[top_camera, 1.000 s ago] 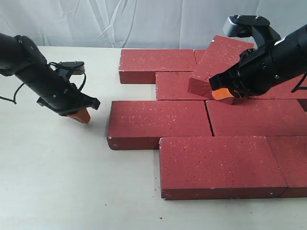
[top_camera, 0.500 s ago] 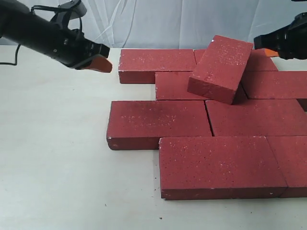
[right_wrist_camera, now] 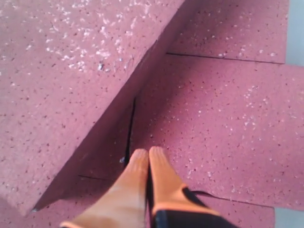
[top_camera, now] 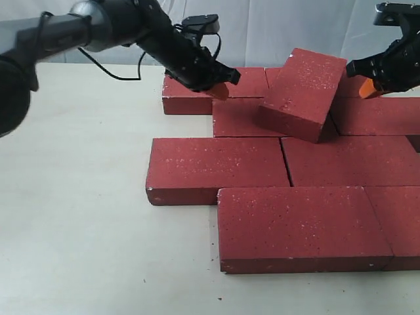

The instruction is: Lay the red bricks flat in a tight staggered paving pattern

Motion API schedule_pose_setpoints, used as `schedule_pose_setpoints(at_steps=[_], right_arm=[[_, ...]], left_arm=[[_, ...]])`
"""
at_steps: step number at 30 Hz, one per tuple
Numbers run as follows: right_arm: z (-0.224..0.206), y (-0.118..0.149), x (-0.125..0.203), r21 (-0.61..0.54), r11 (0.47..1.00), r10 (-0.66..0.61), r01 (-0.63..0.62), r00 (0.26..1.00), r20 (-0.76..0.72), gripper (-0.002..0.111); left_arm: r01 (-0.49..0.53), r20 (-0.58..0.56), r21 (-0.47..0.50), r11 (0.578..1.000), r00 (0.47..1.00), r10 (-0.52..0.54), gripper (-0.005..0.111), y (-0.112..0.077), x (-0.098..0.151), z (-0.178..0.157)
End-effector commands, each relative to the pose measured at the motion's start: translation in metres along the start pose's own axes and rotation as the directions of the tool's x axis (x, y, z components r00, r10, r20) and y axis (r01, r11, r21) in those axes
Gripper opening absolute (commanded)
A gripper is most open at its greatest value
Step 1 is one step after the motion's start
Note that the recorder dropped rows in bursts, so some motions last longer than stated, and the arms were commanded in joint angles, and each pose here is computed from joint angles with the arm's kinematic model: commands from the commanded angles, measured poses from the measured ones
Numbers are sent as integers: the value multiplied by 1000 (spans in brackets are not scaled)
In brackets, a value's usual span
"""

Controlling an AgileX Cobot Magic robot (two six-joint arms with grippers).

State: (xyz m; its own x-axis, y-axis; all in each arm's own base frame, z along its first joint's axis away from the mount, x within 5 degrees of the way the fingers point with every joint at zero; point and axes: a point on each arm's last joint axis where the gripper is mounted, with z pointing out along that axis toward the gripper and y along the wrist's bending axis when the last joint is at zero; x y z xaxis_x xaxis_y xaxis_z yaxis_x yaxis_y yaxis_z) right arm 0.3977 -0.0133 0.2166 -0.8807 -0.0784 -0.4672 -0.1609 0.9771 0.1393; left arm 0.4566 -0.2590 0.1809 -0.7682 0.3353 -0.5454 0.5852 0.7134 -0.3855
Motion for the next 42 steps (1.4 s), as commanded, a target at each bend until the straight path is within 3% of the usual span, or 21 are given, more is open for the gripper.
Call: schedule_pose_setpoints(at_steps=[1, 4, 7, 10, 15, 24, 35, 42], right_arm=[[16, -6, 1, 2, 1000, 17, -17, 1000, -18, -1], [27, -9, 3, 3, 1000, 27, -27, 999, -27, -1], [35, -10, 5, -8, 999, 51, -51, 998, -31, -1], [42, -6, 4, -27, 997, 66, -67, 997, -27, -1], [45, 12, 3, -63, 998, 26, -28, 999, -29, -1], [45, 31, 2, -88, 996, -23, 19, 999, -43, -1], [0, 43, -6, -113, 992, -51, 51, 999, 6, -1], [-18, 86, -5, -157, 972, -177, 175, 984, 3, -1]], left_arm=[[-2, 12, 14, 1000, 1000, 2, 0, -18, -6, 27], [-18, 71, 11, 1000, 997, 18, 0, -31, -10, 37], [29, 116, 3, 1000, 993, -29, 0, -29, -12, 48], [34, 116, 19, 999, 993, -36, 0, -30, -12, 57], [1, 121, 42, 999, 993, -6, 0, -48, -15, 59], [-44, 59, 53, 998, 997, 41, 0, -51, -10, 58], [-146, 47, -18, 989, 988, 147, 0, -67, -27, 10], [-207, 6, -71, 976, 978, 208, 0, -82, -35, -37]])
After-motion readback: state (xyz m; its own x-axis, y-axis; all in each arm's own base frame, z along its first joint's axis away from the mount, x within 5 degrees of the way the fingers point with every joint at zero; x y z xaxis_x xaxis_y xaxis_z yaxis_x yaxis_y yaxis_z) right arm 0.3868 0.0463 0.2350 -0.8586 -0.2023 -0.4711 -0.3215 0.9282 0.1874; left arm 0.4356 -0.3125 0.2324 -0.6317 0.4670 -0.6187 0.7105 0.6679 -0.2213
